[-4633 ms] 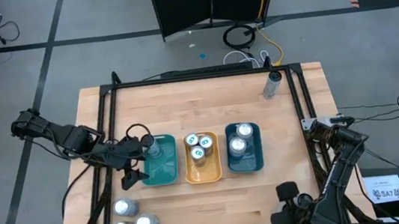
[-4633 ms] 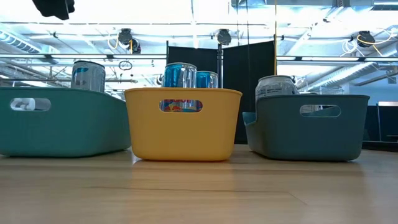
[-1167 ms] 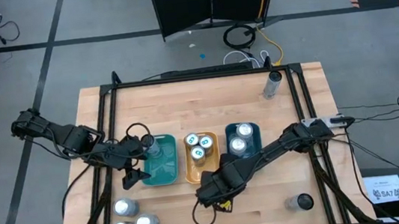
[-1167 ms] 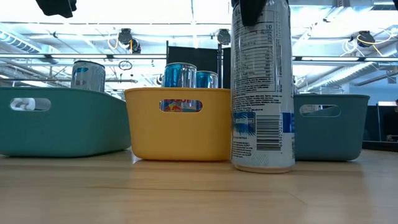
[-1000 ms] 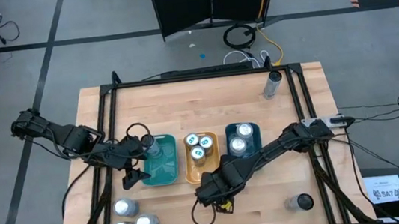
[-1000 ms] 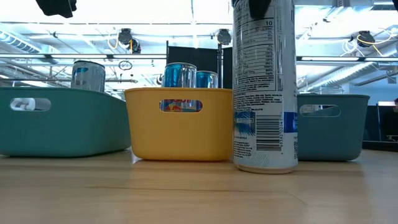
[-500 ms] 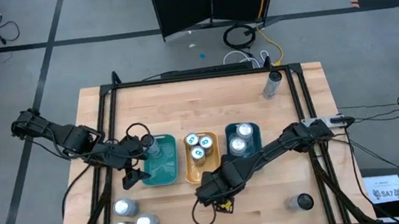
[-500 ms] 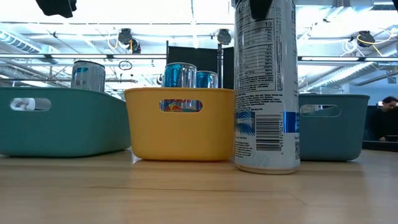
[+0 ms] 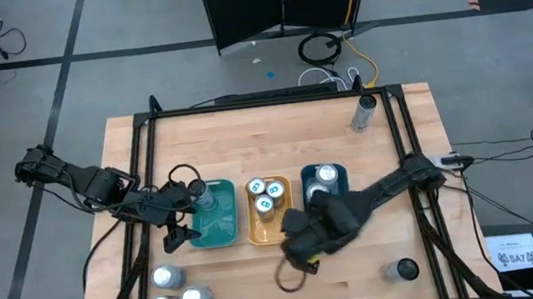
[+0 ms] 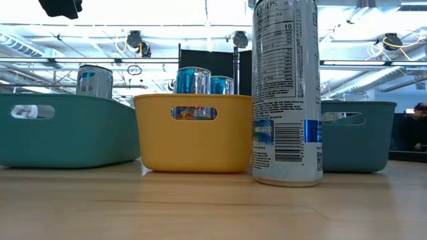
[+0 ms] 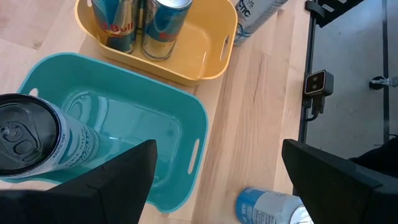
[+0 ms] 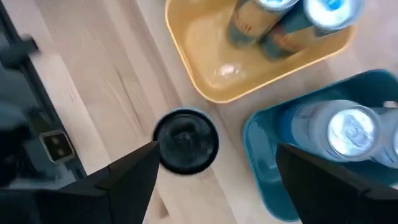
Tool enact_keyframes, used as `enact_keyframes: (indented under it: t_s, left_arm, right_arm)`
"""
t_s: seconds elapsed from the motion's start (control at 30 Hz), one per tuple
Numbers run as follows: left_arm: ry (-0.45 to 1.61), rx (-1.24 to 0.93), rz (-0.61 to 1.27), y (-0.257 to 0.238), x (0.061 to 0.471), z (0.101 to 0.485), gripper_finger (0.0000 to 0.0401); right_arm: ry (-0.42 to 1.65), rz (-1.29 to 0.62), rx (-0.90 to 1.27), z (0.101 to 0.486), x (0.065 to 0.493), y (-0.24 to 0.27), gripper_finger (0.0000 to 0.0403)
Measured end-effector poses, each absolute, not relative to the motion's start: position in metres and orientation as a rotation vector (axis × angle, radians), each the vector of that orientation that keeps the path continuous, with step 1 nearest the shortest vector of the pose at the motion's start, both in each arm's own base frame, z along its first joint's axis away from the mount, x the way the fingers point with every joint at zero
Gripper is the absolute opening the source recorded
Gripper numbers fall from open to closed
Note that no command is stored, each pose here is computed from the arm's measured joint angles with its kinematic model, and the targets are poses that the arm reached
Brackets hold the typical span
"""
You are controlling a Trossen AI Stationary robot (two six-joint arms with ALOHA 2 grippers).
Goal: Sort soda cans
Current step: Move the bottom black can to the lower middle of the table
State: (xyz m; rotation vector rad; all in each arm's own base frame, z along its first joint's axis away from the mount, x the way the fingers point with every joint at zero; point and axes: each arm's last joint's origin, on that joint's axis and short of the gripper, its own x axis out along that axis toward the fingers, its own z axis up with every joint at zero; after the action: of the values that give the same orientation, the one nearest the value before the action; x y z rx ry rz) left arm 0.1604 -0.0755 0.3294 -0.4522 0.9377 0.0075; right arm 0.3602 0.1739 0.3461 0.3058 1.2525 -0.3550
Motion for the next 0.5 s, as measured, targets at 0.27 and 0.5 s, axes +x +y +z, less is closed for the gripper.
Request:
enact_keyframes:
  t_s: [0.27,0.5]
  left_arm:
    - [0.938,-0.452,0.007,-0.075,0.160,0.329,0.0354]
    - [0.937,-0.451,0.007,-0.075,0.160,0.329,0.0354]
  right_arm:
    - [1.068,-0.421,0.330,0.365,0.314,0.226,0.0313]
    - [1.091,-0.473,0.427,0.354,0.280,0.254,0.0313]
